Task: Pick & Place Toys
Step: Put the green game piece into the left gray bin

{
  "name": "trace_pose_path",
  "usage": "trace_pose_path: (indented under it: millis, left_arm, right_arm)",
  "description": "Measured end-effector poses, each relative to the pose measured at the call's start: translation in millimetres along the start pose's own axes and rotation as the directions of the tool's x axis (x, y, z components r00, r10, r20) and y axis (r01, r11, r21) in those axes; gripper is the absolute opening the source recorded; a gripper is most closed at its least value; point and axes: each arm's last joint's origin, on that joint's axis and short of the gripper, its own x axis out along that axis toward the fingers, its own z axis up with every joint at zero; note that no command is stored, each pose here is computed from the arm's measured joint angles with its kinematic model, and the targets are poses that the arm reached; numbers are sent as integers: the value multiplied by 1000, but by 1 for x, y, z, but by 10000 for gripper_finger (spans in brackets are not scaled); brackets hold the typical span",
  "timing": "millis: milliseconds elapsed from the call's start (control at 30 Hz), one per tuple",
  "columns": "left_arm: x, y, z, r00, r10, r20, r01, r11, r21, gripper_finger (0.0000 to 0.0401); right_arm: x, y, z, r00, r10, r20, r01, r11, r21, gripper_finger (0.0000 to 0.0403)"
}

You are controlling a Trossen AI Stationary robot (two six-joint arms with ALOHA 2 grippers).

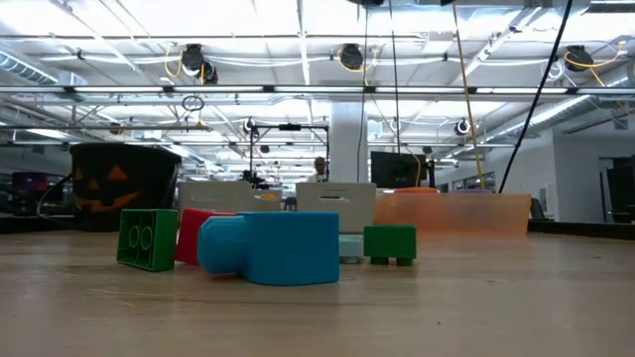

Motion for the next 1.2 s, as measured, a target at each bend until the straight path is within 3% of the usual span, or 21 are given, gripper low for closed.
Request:
trace_pose_path:
  millis: [200, 633, 1033, 1200]
  left_arm:
    - [12, -1, 19, 997, -71, 29, 69, 995, 75, 223]
    - [-2, -9, 22, 988, -152, 17, 151, 988, 13, 223]
    - [6, -12, 21, 992, -125, 16, 124, 990, 61, 223]
    - [9, -9, 25, 989, -128, 71, 123, 990, 64, 223]
  right_arm:
    - [-1, 4, 2, 998, 56, -28, -57, 998, -33, 93]
    - [-4, 3, 4, 996, 75, -56, -76, 997, -13, 93]
    - [-3, -4, 5, 994, 74, -76, -72, 997, 28, 93]
    - [-2, -6, 4, 994, 70, -79, -67, 997, 32, 93]
